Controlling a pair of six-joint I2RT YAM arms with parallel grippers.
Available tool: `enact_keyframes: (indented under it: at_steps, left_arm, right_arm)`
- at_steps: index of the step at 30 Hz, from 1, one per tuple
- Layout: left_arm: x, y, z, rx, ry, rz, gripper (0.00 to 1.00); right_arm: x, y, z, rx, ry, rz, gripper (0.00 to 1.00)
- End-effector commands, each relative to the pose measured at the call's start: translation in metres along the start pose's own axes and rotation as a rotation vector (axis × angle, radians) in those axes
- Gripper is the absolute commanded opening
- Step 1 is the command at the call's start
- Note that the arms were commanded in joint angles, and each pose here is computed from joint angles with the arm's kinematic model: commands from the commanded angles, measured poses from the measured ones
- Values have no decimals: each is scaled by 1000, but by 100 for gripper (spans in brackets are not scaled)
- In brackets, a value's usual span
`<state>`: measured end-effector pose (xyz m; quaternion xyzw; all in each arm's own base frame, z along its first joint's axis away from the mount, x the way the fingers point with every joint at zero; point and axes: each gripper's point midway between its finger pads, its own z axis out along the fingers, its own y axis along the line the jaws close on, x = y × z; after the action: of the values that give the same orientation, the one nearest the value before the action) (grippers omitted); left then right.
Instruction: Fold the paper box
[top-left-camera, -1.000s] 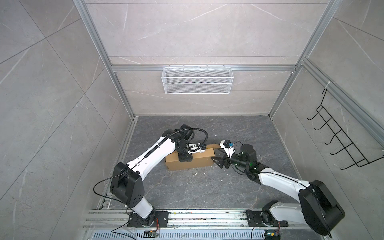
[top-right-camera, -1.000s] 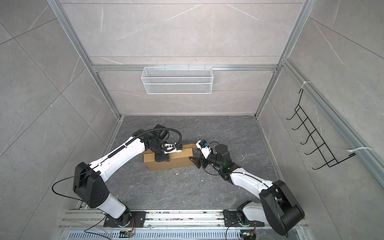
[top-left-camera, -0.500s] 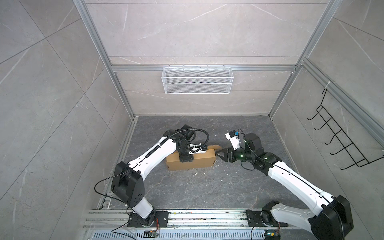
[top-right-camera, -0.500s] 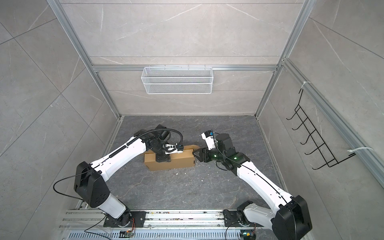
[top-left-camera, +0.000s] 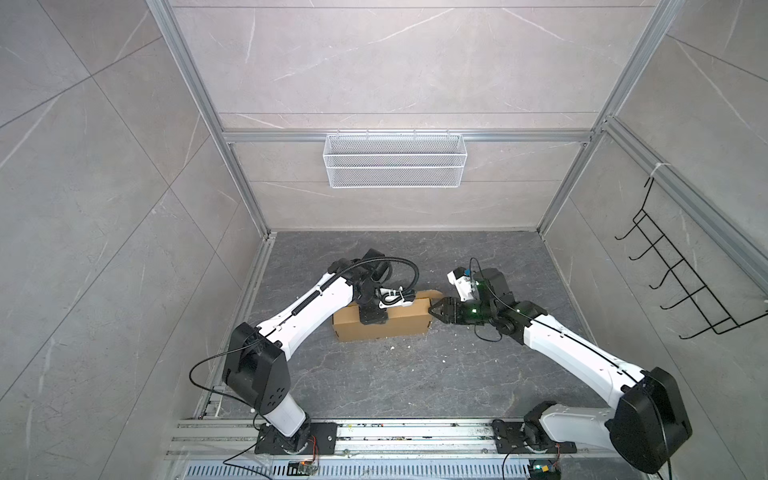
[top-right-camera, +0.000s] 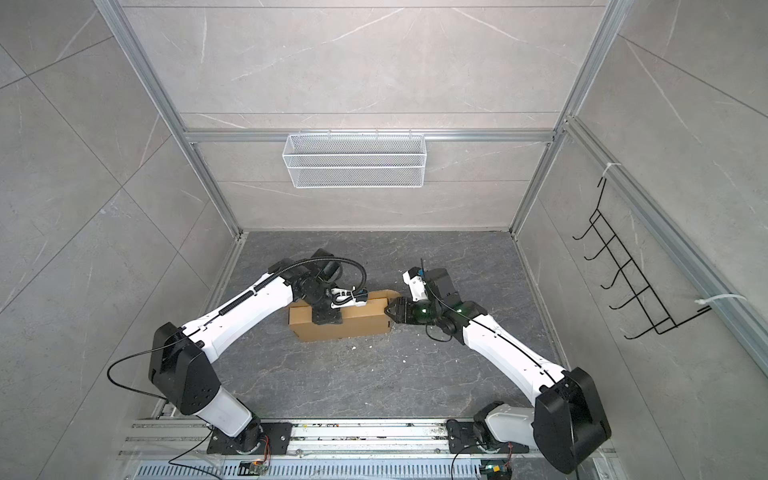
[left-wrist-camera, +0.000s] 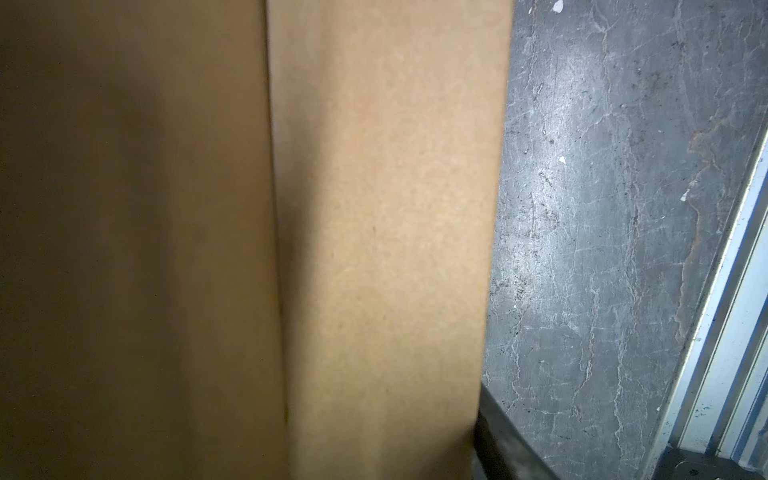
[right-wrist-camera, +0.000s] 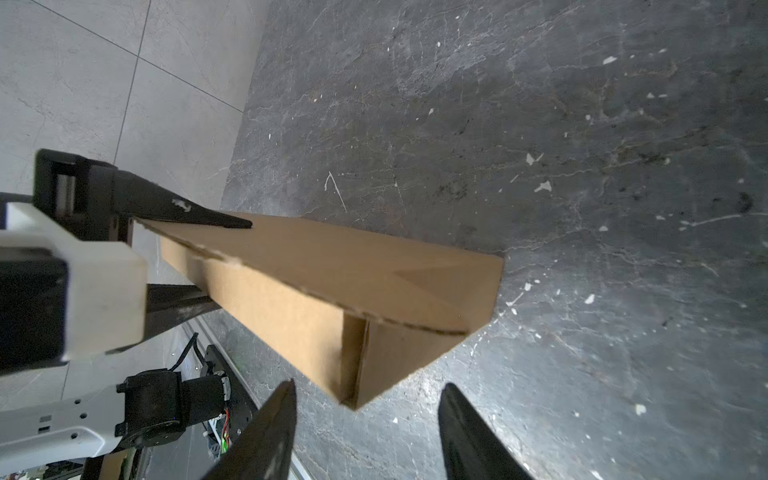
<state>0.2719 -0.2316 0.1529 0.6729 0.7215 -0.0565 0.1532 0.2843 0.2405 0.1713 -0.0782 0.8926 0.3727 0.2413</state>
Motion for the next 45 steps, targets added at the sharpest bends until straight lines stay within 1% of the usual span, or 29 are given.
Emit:
enact_keyframes:
  at_steps: [1,3,5,7,11,12,15,18,21,24,28,34,38,42,45]
  left_arm:
    - [-4,-8,6,51,-4,-9,52]
    - [-6,-9,7,53,-7,-7,52]
    - [-5,-9,8,56,-6,-8,51]
    - [-6,-9,8,59,-7,-7,51]
    - [-8,-9,9,62,-10,-5,51]
    - [-9,-9,9,63,-10,-3,51]
    - [-10,-10,9,64,-13,0,51]
    - [-11,-10,9,64,-13,-2,51]
    - [-10,-10,10,66,-11,-3,51]
    - [-10,-10,10,67,-9,-4,51]
    - [-9,-11,11,67,-7,-5,51]
    - [-9,-10,12,66,-6,-4,51]
    - [-11,-9,12,67,-9,-5,51]
    - [-12,-9,11,66,-11,-3,50]
    - [-13,-8,11,65,-13,-3,50]
  right_arm:
    - [-15,5,5,7,-41,2,56]
    - [-13,-1,8,31,-34,3,54]
    - [-9,-10,11,73,-22,-3,48]
    - [-4,-18,13,99,-10,0,45]
    - [2,-21,16,101,6,10,42]
    - [2,-20,17,96,9,16,42]
    - [-7,-6,13,46,-17,17,49]
    - [-23,4,7,25,-65,24,53]
    - [-36,10,6,15,-103,32,54]
    - [-40,7,9,35,-110,37,54]
    - [-35,-1,15,54,-93,39,48]
    - [-16,-23,18,127,-57,23,38]
    - [-13,-27,21,150,-45,13,36]
    - [-5,-34,29,215,1,-49,32]
    - [0,-38,32,224,13,-62,32]
